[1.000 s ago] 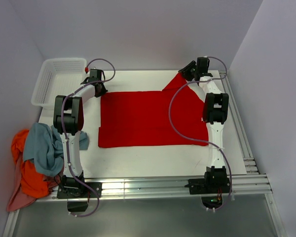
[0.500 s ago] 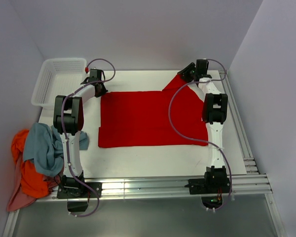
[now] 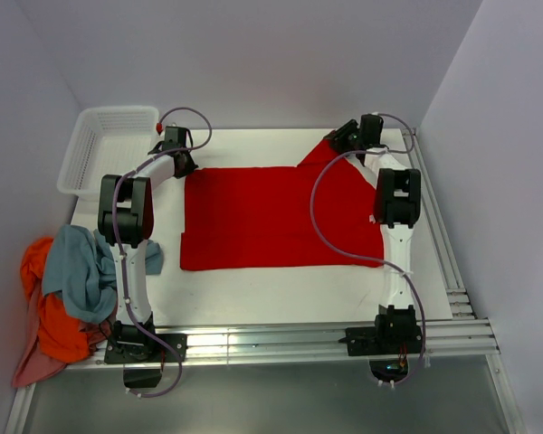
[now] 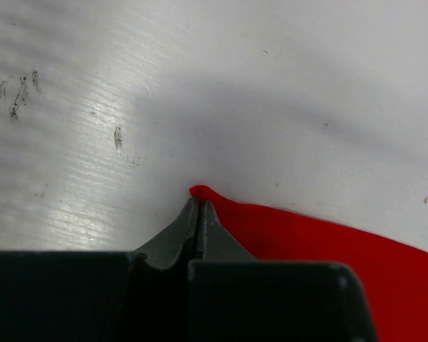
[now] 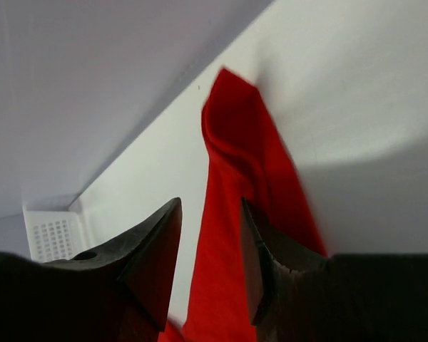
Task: Roll the t-shirts
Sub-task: Fold the tshirt
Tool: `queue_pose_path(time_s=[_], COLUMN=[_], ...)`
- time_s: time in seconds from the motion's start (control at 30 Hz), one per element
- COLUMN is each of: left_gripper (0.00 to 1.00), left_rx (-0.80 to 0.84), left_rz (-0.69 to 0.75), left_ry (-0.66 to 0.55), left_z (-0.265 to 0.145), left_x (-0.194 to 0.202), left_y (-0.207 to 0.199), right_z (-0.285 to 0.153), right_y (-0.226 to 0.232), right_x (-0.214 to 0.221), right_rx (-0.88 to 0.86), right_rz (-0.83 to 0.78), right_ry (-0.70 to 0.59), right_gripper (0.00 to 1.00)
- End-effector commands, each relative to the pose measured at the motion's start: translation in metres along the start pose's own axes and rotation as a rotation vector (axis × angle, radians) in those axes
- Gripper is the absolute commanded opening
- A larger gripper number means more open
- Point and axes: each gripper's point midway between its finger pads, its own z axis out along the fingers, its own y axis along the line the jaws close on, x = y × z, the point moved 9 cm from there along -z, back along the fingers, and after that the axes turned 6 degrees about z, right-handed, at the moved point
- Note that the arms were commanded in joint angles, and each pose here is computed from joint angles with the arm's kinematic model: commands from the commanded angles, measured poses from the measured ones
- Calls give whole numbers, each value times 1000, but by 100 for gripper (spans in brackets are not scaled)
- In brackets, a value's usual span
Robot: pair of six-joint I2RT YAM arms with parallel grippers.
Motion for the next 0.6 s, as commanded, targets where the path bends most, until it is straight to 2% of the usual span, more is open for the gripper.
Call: queue_pose_path(time_s=[0.0,0.2,0.37,0.57], left_gripper=[0,0,0,0], left_rx=[46,41,50,50], left_rz=[27,26,21,19], left_ry=[63,63,63,63], left_z=[-4,-6,-6,-7], left_x=[10,7,8,8], left_y=[-8,-4,-2,-1], right_z=[-40,-88,-121,-128], right_y=[54,67,64,56], right_x=[-16,-2,10,16], right_rx=[-121,-171,-124,-18], right_rz=[-54,-58,-78,-43], right_ry=[-50,-72,-96,-74], right_gripper=[45,45,44,43])
